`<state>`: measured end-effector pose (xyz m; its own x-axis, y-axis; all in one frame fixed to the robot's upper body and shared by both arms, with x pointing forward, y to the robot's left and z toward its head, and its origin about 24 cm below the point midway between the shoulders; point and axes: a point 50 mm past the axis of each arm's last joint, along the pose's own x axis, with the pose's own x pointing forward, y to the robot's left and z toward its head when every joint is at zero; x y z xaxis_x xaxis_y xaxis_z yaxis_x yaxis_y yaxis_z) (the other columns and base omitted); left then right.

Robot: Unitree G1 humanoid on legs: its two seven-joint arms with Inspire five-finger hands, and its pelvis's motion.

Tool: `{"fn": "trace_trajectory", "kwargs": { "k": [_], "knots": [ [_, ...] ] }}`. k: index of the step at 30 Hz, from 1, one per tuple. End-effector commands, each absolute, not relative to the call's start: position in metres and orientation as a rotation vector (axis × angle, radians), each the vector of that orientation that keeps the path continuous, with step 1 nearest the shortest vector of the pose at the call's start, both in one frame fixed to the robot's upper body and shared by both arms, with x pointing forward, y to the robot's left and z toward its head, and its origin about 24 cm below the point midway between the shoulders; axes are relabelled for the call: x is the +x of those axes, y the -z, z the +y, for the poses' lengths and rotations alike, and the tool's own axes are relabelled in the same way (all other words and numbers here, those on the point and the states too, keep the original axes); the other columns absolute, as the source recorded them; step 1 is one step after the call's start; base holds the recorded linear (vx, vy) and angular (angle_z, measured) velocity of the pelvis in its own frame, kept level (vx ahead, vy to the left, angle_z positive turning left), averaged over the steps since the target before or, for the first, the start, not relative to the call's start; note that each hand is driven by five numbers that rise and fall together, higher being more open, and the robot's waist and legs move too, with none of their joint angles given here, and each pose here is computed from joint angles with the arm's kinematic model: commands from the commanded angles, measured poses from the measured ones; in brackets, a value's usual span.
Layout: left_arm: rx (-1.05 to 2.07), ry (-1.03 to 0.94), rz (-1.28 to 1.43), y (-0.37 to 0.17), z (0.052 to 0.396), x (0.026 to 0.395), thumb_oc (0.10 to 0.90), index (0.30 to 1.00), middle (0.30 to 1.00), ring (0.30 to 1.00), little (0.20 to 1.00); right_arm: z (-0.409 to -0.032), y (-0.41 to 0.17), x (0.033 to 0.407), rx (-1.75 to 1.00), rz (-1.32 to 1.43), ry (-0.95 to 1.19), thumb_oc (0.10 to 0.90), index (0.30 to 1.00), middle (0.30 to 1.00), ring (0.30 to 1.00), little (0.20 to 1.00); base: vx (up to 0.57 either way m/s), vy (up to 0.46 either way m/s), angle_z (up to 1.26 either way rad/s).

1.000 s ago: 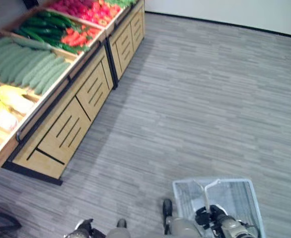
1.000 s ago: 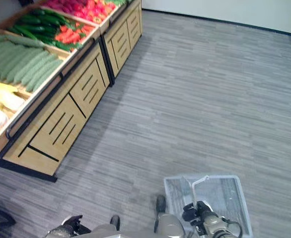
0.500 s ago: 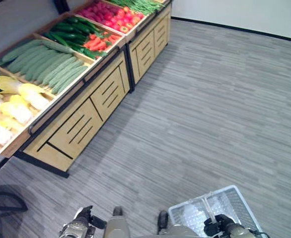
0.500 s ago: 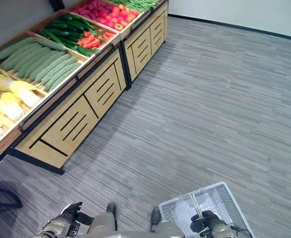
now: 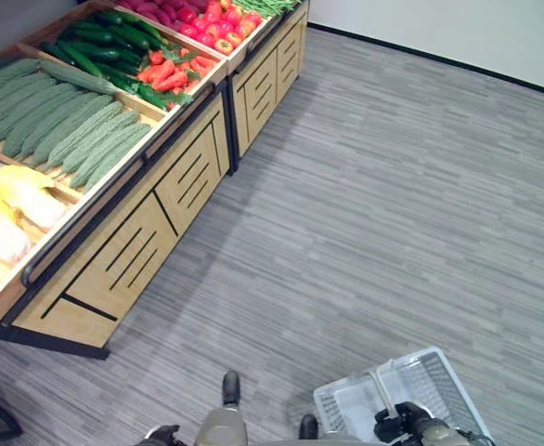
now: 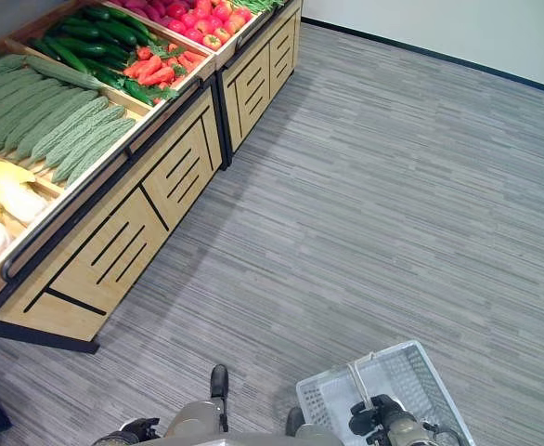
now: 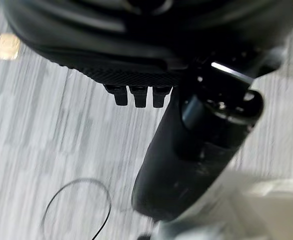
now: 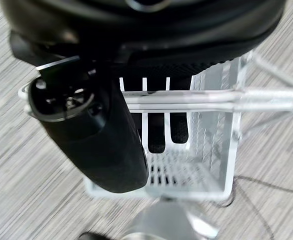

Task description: Get the vegetables into the basket

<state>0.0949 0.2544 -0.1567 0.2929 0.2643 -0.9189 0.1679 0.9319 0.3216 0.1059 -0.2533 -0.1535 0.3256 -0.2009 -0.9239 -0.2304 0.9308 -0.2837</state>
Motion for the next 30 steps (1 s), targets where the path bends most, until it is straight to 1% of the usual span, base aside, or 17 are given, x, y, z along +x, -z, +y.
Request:
{"fn": "trace_trajectory", "kwargs": {
  "k": [1,5,11,16,23,30],
  "knots": [
    [0.368,-0.108,1.171,0.147,0.259,0.125,0.900,1.000,1.000,1.000,1.000,-0.250,0.147,0.128,-0.391,1.159,-0.036,0.400,0.300,0.300,0.300,0.300,0.05,0.092,-0.05],
    [0.349,-0.126,1.147,0.144,0.262,0.131,0.900,1.000,1.000,1.000,1.000,-0.248,0.147,0.129,-0.381,1.155,-0.042,0.400,0.300,0.300,0.300,0.300,0.07,0.127,0.01],
    [0.337,-0.139,1.154,0.143,0.264,0.130,0.900,1.000,1.000,1.000,1.000,-0.247,0.148,0.127,-0.363,1.160,-0.033,0.400,0.300,0.300,0.300,0.300,0.20,0.103,0.19],
    [0.289,-0.167,1.161,0.145,0.262,0.129,0.900,1.000,1.000,1.000,1.000,-0.248,0.148,0.125,-0.350,1.159,-0.014,0.400,0.300,0.300,0.300,0.300,0.23,-0.007,0.73],
    [0.310,-0.133,1.168,0.147,0.257,0.129,0.900,1.000,1.000,1.000,1.000,-0.251,0.151,0.112,-0.334,1.194,-0.007,0.400,0.300,0.300,0.300,0.300,0.22,-0.031,0.97],
    [0.305,-0.115,1.192,0.150,0.251,0.123,0.900,1.000,1.000,1.000,1.000,-0.259,0.151,0.104,-0.320,1.213,0.027,0.400,0.300,0.300,0.300,0.300,0.16,-0.163,0.70]
  ]
}}
